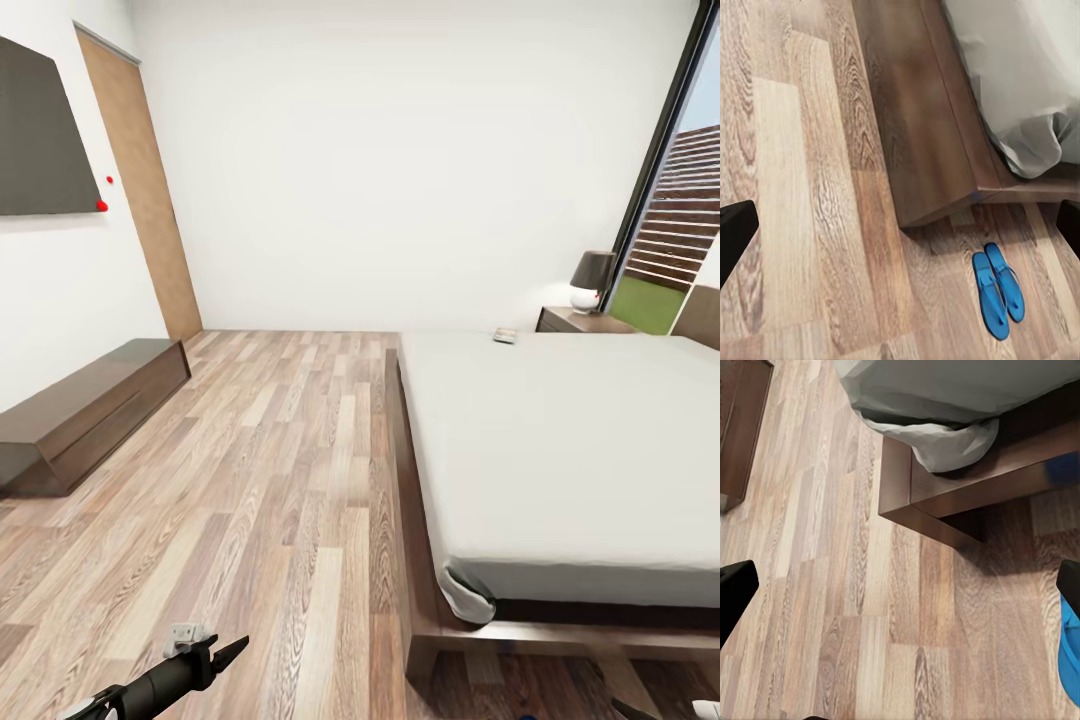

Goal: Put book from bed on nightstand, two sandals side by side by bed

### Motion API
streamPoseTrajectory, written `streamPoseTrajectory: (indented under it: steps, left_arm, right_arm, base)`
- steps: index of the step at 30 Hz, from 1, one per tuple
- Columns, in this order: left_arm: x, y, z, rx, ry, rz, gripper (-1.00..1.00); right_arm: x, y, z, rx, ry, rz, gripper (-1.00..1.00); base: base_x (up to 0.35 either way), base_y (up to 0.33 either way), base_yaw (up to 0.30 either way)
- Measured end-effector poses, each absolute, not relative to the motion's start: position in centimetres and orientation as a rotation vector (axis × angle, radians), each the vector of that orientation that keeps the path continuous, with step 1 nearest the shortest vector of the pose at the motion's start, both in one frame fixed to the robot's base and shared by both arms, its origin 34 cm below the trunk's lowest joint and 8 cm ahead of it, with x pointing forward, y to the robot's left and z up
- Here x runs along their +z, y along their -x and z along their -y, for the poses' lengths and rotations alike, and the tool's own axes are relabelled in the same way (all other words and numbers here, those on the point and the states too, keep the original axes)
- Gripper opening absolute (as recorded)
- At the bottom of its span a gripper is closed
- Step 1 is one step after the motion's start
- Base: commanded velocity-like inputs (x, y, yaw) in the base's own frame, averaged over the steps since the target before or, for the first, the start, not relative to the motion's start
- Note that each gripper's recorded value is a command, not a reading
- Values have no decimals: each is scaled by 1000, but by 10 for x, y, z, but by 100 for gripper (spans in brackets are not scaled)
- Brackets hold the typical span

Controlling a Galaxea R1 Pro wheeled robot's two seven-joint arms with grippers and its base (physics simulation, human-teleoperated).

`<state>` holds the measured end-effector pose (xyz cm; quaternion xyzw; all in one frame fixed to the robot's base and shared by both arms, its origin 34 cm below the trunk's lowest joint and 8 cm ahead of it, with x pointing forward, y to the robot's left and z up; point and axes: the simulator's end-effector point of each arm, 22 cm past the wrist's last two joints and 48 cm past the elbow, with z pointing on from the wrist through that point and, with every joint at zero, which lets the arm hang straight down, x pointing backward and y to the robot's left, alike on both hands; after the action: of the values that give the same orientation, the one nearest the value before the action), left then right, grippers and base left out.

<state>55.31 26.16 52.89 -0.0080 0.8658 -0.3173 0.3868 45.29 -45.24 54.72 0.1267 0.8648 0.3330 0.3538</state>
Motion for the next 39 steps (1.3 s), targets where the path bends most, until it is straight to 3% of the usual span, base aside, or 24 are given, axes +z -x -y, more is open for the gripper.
streamPoseTrajectory:
  steps: [19, 39]
  left_arm:
    - [534, -555, -262, -806, 15, -2193, 100]
    - [535, -556, -262, -805, 15, -2191, 100]
  right_arm:
    - [551, -455, 452, 861, -321, -2225, 100]
    - [552, -455, 452, 863, -319, -2224, 100]
  base:
    - [0, 0, 4]
    - [0, 0, 175]
